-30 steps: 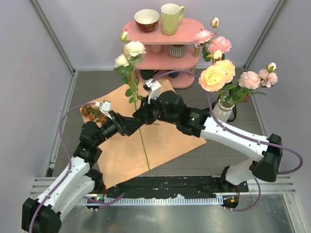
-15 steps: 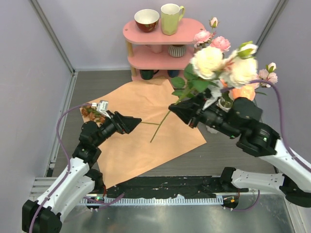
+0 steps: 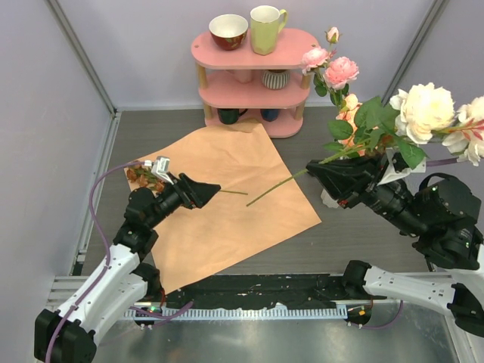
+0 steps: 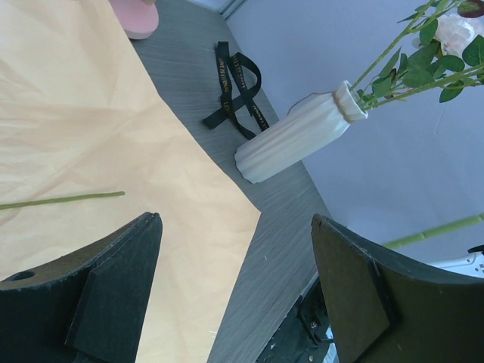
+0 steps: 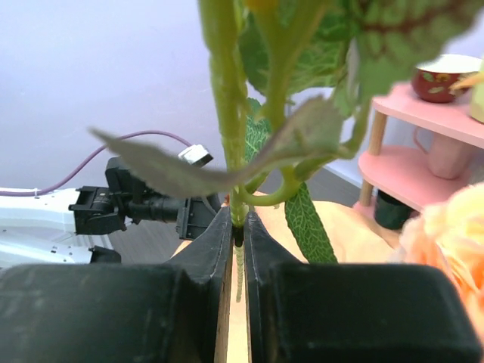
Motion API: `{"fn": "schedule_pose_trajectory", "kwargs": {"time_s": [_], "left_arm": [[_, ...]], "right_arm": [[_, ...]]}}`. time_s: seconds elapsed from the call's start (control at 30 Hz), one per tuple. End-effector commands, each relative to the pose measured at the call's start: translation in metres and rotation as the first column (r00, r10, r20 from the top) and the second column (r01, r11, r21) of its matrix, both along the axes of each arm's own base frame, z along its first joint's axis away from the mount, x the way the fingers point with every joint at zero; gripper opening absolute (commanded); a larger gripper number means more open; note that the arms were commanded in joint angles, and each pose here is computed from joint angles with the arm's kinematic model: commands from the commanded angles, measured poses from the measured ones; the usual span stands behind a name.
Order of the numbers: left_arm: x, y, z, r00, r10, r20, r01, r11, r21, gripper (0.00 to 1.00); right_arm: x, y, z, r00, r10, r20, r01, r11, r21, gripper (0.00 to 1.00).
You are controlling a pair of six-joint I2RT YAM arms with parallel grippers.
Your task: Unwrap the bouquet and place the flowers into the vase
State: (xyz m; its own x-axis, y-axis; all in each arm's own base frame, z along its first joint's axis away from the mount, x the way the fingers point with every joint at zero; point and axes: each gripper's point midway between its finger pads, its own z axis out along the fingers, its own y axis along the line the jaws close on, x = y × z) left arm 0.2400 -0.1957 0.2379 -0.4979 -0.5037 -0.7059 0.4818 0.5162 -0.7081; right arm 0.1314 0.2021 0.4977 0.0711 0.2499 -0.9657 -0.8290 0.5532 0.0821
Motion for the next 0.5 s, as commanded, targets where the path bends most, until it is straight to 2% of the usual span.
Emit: {"fn": "schedule_pose_trajectory", "kwargs": {"time_s": [0.0, 0.07, 0.1, 0.17, 0.2, 0.27, 0.47], "left_arm": [[0.001, 0.002, 0.022, 0.998, 0.005, 0.061, -0.004, 1.000, -0.008, 0.84], [0.000, 0.003, 0.021, 0.998, 0.009, 0.062, -0.009, 1.000, 0.001, 0.84], [-0.001, 0.003, 0.021, 0.998, 0.009, 0.061, -0.009, 1.000, 0.002, 0.84], [-0.002, 0.004, 0.021, 0.998, 0.009, 0.066, -0.010, 1.000, 0.009, 0.84], [-0.002, 0.004, 0.020, 0.998, 0.010, 0.065, -0.011, 1.000, 0.012, 0.84], [-0.002, 0.005, 0.019, 0.998, 0.012, 0.063, -0.013, 1.000, 0.014, 0.84], [0.000, 0.003, 0.017, 0.999, 0.005, 0.049, -0.006, 1.000, 0.020, 0.85]], "right_arm": [[0.014, -0.039, 0.015, 0.984, -0.178, -0.005, 0.178, 0.984, 0.019, 0.01], [0.025, -0.055, -0.003, 0.960, -0.279, -0.028, 0.277, 0.959, -0.060, 0.01], [0.037, -0.071, -0.011, 0.921, -0.387, -0.050, 0.382, 0.920, -0.085, 0.01], [0.047, -0.092, -0.035, 0.861, -0.504, -0.068, 0.489, 0.857, -0.161, 0.01], [0.054, -0.110, -0.042, 0.803, -0.591, -0.075, 0.572, 0.800, -0.181, 0.01], [0.058, -0.122, -0.057, 0.755, -0.650, -0.082, 0.624, 0.752, -0.213, 0.01], [0.050, -0.178, -0.042, 0.624, -0.770, -0.131, 0.766, 0.637, -0.093, 0.01]]}}
